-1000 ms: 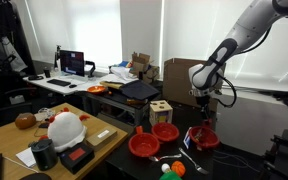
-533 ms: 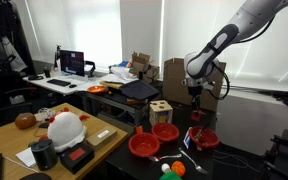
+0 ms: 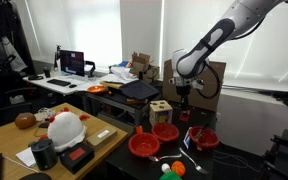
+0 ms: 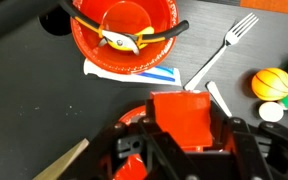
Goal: Move the red block to the red bowl on the left.
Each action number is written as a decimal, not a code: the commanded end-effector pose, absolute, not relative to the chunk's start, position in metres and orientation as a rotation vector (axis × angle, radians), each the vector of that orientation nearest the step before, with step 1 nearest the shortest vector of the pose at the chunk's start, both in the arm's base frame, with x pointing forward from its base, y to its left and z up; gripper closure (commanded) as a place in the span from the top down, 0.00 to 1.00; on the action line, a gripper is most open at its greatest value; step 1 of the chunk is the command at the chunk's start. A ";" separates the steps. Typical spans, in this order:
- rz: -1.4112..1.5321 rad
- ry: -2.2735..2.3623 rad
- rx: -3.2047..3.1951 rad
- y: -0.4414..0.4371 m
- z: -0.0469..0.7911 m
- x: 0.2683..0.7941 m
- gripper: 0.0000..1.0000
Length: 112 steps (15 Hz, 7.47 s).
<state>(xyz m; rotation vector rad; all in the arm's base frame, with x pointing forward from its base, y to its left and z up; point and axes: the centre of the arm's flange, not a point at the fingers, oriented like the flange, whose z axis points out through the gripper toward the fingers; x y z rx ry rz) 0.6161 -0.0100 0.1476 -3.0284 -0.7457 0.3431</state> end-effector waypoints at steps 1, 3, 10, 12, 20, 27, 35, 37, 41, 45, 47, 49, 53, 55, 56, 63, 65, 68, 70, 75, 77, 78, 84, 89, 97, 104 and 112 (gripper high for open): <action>0.334 -0.794 -3.048 0.021 0.161 0.628 0.27; 0.312 -0.833 -3.048 0.039 0.167 0.632 0.27; 0.238 -0.943 -3.059 0.088 0.172 0.647 0.27; 0.206 -0.931 -3.064 0.098 0.175 0.655 0.27; 0.076 -0.858 -3.095 0.137 0.167 0.689 0.27; 0.130 -0.874 -3.080 0.180 0.116 0.696 0.27; 0.187 -0.923 -3.047 0.230 0.063 0.676 0.27; 0.196 -0.946 -3.044 0.239 0.050 0.670 0.27; 0.160 -1.018 -3.054 0.250 0.037 0.662 0.27; 0.090 -1.052 -3.065 0.251 0.039 0.664 0.27; 0.054 -1.062 -3.064 0.249 0.047 0.666 0.27; 0.014 -1.061 -3.064 0.247 0.054 0.670 0.27; -0.040 -1.053 -3.091 0.232 0.055 0.682 0.27; -0.074 -1.068 -3.120 0.220 0.053 0.688 0.27; -0.091 -1.078 -3.139 0.213 0.051 0.691 0.27; -0.048 -1.052 -3.175 0.187 0.038 0.689 0.27; -0.037 -1.033 -3.166 0.190 0.041 0.685 0.27; -0.041 -1.016 -3.164 0.192 0.046 0.686 0.27; -0.023 -0.999 -3.154 0.193 0.046 0.688 0.27; 0.012 -0.947 -3.155 0.192 0.044 0.687 0.76; 0.025 -0.915 -3.164 0.189 0.044 0.686 0.79; 0.032 -0.883 -3.169 0.187 0.044 0.686 0.85; 0.102 -0.758 -3.160 0.174 0.052 0.679 1.00; 0.081 -0.613 -3.201 0.141 0.086 0.676 1.00; 0.072 -0.223 -3.211 0.047 0.163 0.653 1.00; 0.072 0.123 -3.077 -0.035 0.232 0.601 1.00; -0.016 0.296 -2.981 -0.064 0.296 0.550 1.00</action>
